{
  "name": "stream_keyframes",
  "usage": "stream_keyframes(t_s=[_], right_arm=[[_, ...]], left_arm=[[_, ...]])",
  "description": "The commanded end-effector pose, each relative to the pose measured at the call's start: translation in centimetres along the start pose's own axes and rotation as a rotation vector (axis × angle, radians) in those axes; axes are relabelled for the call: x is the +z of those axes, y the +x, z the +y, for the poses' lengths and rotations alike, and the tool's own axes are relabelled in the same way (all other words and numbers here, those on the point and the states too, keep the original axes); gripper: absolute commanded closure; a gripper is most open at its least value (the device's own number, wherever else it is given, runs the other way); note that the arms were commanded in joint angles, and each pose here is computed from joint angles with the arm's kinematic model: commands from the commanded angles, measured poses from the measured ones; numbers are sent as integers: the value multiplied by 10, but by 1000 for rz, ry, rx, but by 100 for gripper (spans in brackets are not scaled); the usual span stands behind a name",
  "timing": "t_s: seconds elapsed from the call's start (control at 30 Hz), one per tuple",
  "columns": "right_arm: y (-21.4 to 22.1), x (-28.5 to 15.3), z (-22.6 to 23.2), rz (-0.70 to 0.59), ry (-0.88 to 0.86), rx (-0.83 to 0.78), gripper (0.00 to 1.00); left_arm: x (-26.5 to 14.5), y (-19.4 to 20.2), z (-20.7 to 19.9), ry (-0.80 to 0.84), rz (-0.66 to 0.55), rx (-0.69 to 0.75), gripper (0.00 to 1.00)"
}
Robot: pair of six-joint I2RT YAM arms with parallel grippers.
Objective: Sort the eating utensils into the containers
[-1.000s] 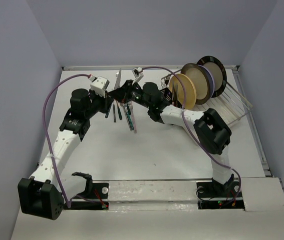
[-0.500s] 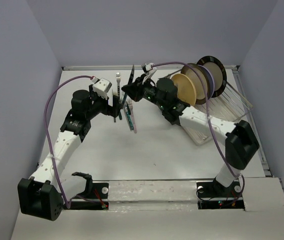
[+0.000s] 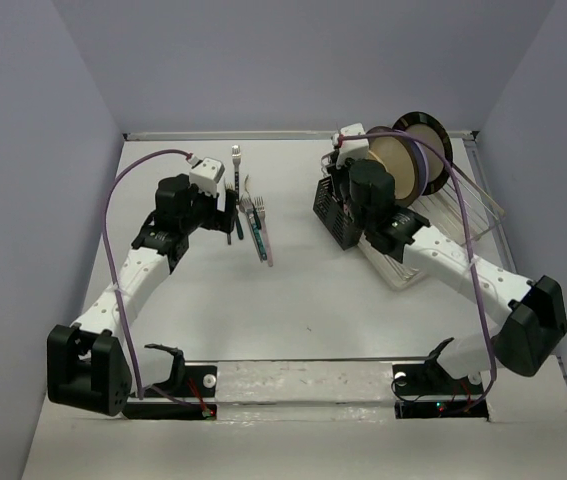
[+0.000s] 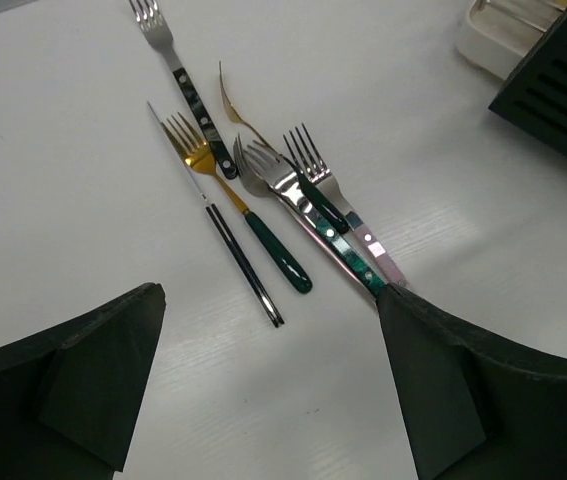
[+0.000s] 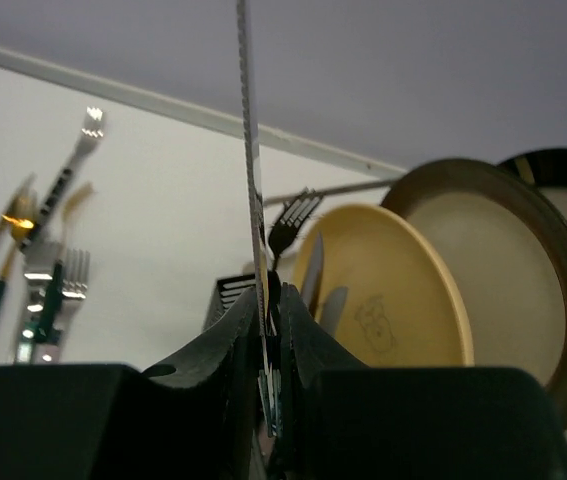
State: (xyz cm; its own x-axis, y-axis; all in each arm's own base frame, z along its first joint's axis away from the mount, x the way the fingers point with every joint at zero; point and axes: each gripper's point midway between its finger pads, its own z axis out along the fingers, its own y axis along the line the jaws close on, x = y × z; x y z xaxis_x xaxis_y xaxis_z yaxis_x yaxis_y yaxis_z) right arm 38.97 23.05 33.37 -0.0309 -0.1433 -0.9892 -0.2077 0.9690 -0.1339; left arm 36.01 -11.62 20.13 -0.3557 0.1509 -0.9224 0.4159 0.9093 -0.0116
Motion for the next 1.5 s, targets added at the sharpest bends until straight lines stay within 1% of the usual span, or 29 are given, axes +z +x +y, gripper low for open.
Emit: stream_keyframes(t_s=[0.0,0.23,0.33,0.5,0.63,0.77,0.8,0.83,0.87,0.93,0.97,1.03,1.13,1.17,1.23,1.27,1.4,1.47], right_arm=[[26,5,-33,71,112,-69,100],[38,17,-42,85,118,-70,100],[53,22,-43,104,112,-52,100],[78,23,-30,148,70,-4,100],[87,17,-22,171,32,49,100],[108,14,-17,242,24,77,99],[111,13,-17,253,26,77,93],[116,12,-17,272,29,74,84],[119,11,-17,279,31,78,68],[118,10,-17,276,39,94,55],[120,6,-20,292,46,86,46],[114,3,-24,280,57,93,42],[99,-2,-31,248,72,99,40],[95,-4,-34,239,76,97,39],[85,-9,-37,217,77,103,39],[83,-11,-37,214,71,103,39],[76,-16,-36,199,45,109,39],[77,-17,-36,200,43,108,39]], left_arm=[[4,0,8,-35,13,18,1],[6,8,10,-43,31,25,1],[9,14,13,-58,51,27,1],[16,25,19,-86,90,24,1],[20,33,22,-97,115,26,1],[22,34,22,-95,121,25,1],[23,34,23,-97,123,25,1],[24,35,23,-96,126,25,1],[25,36,23,-96,130,24,1],[27,41,23,-93,144,21,1],[28,42,23,-94,149,20,3],[33,49,23,-93,173,15,6],[39,56,24,-92,200,13,16],[44,60,25,-92,218,8,22],[53,68,27,-95,248,1,29],[56,71,27,-97,261,-5,35],[76,90,30,-101,331,-23,40],[89,95,36,-121,359,-27,40]])
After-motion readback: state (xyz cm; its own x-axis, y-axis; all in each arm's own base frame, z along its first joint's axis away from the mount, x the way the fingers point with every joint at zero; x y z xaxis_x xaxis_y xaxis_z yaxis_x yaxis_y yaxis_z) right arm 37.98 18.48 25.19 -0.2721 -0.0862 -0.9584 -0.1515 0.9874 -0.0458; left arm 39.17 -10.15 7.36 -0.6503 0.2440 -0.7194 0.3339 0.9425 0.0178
